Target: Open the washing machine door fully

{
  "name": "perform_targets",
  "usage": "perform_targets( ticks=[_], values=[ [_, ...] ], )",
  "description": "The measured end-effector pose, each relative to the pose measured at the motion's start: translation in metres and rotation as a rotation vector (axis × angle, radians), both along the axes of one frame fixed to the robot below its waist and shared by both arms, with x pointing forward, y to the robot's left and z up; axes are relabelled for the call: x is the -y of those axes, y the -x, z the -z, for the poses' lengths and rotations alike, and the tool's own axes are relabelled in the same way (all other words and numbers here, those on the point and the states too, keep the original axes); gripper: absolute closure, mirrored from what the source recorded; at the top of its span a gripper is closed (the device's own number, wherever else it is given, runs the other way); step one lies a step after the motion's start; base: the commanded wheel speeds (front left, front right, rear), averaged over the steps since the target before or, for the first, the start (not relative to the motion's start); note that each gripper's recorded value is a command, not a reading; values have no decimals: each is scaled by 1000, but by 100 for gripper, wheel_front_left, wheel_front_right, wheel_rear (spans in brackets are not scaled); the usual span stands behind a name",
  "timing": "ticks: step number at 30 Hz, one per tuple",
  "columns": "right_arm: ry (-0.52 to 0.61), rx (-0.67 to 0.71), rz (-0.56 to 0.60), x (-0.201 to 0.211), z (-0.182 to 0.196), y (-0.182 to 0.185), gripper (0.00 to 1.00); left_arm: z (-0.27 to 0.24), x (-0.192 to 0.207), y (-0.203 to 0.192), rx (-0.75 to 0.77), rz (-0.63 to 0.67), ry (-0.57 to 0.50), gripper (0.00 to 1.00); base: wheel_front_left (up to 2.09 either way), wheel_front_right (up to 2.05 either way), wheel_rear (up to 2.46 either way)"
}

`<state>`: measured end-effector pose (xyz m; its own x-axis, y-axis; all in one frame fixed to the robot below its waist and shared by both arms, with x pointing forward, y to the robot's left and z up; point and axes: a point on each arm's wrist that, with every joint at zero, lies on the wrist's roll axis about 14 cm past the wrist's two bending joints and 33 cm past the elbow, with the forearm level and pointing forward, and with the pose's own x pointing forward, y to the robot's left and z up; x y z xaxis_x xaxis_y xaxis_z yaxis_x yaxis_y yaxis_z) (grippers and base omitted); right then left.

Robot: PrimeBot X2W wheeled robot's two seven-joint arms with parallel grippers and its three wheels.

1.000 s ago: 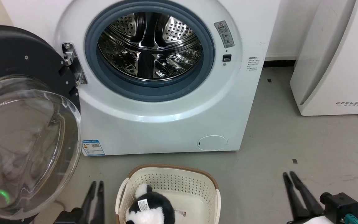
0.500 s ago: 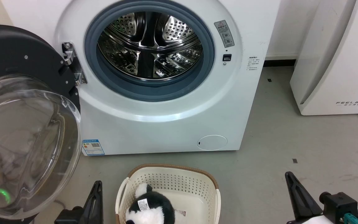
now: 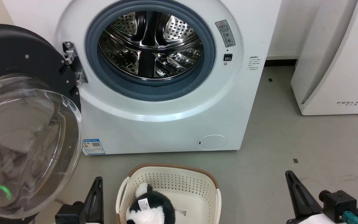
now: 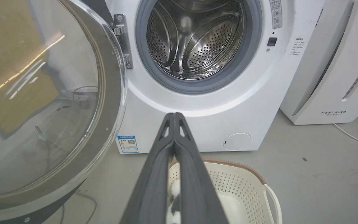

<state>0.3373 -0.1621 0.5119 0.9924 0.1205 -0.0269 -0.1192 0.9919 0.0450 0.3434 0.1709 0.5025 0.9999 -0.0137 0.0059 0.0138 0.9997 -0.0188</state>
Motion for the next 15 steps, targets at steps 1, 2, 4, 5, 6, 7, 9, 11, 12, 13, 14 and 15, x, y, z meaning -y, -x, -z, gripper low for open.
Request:
perform_targets(
  ticks=[1,2,4,5,6,7,9,11,12,13,14,15],
  values=[
    [1,0,0,0,0,0,100,-1,0,0,2,1,0,100,0,0,0],
    [2,1,0,0,0,-1,100,-1,0,-1,1,1,-3,100,0,0,0],
    [6,6,-1,0,-2,-3,100,-2,0,-2,4,0,-4,100,0,0,0],
    [8,9,-1,0,-3,-3,100,-3,0,-3,6,-1,-3,100,0,0,0],
    [8,10,-1,0,-3,-4,100,-3,0,-3,7,1,-5,100,0,0,0],
    [9,11,-2,0,-3,-4,100,-3,0,-3,6,2,-8,100,0,0,0],
    [10,11,-2,0,-4,-5,100,-2,0,-3,0,2,-9,100,0,0,0],
    [12,4,-2,0,-2,-5,100,-4,-1,-4,3,-1,-13,100,0,0,0],
    [12,3,-2,0,-2,-5,100,-3,-1,-4,0,1,-14,100,0,0,0],
    [13,3,-2,0,-2,-6,100,-3,-1,-4,-3,0,-13,100,0,0,0],
    [17,5,-2,0,-3,-7,100,-4,-1,-5,-2,0,-18,100,0,0,0],
    [20,7,-3,0,-3,-7,100,-4,-2,-6,-1,-2,-18,100,0,0,0]
  ],
)
